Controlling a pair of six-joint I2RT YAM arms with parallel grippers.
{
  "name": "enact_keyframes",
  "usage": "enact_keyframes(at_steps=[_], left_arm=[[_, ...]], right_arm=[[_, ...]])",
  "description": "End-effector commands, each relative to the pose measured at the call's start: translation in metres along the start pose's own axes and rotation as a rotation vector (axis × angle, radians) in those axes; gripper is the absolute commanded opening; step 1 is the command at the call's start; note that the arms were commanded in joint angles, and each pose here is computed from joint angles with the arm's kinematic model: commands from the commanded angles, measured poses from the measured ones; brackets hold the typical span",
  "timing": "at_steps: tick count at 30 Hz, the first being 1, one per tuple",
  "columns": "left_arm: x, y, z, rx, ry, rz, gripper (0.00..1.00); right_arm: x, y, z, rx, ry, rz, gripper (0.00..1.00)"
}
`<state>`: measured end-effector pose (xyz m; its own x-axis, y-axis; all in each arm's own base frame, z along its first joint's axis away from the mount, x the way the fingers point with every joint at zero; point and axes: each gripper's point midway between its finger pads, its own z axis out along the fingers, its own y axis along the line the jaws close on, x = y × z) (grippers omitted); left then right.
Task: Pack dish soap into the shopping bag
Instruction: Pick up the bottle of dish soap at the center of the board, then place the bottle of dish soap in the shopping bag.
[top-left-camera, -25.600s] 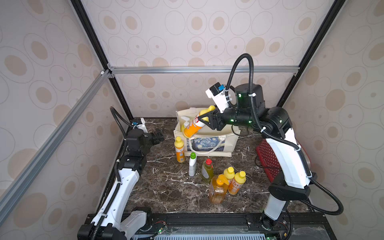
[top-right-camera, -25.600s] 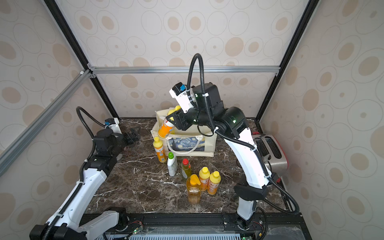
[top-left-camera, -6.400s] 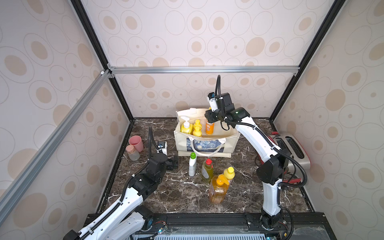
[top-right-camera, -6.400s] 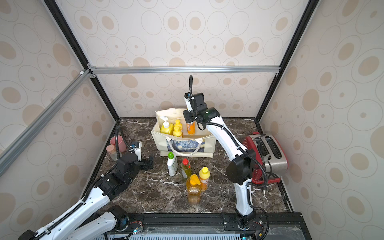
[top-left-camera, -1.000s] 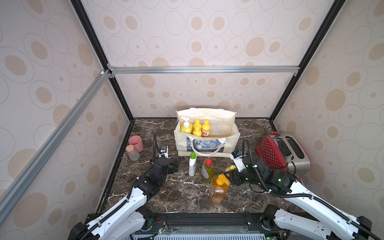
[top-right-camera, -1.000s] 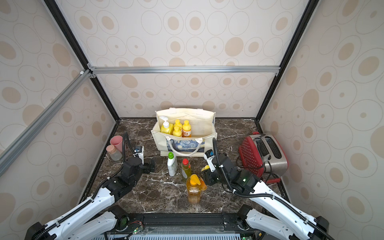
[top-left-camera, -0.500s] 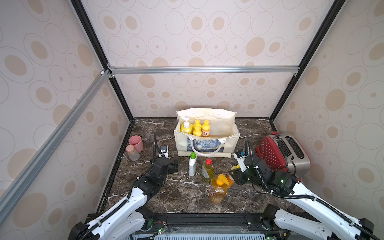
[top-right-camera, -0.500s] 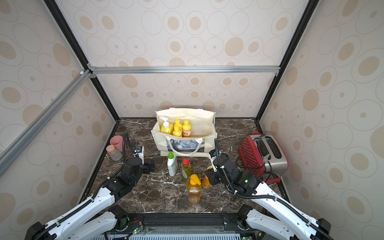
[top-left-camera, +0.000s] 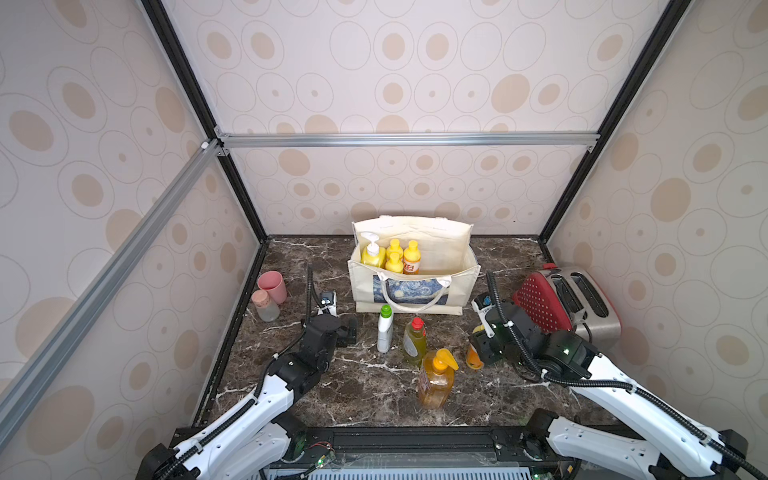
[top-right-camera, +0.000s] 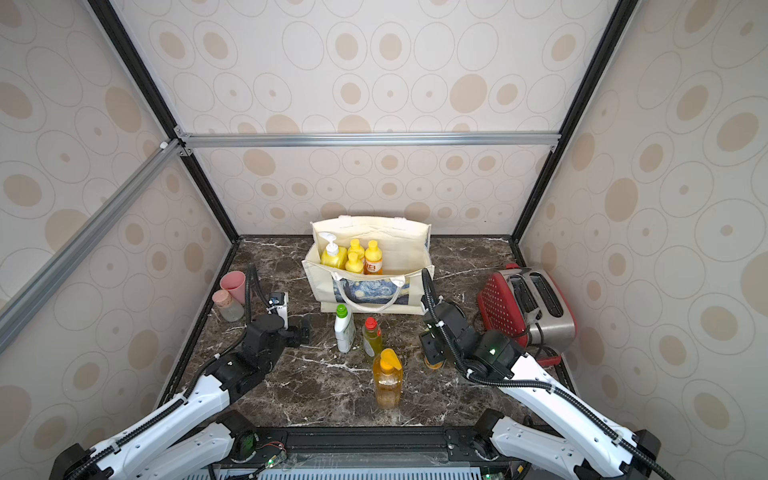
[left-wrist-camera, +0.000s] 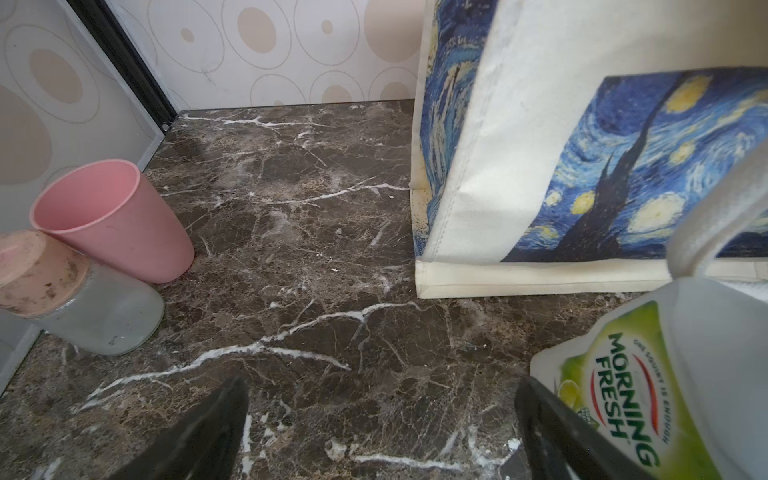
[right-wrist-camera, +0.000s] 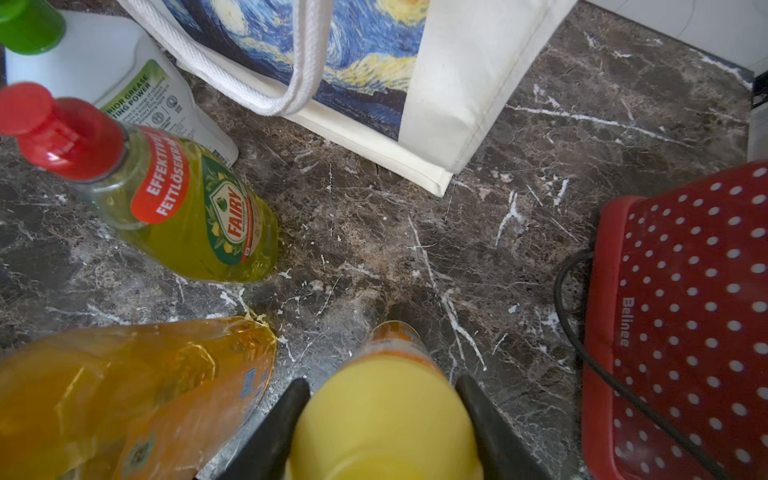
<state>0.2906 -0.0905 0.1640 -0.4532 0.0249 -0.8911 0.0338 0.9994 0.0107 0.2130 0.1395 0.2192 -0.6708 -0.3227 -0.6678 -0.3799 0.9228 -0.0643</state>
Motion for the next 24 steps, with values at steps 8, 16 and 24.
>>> enact_keyframes(at_steps=[8, 16, 24], left_arm=[[-0.014, 0.001, 0.001, -0.017, -0.009, -0.013, 0.99], [-0.014, -0.002, 0.005, -0.018, 0.006, -0.004, 0.99], [-0.013, -0.004, 0.007, -0.018, 0.019, 0.005, 0.99]], right_arm=[[-0.082, -0.001, -0.055, -0.007, -0.184, -0.030, 0.41], [-0.127, 0.003, -0.093, -0.048, -0.282, -0.061, 0.41], [-0.162, 0.020, -0.130, -0.162, -0.357, -0.104, 0.41]])
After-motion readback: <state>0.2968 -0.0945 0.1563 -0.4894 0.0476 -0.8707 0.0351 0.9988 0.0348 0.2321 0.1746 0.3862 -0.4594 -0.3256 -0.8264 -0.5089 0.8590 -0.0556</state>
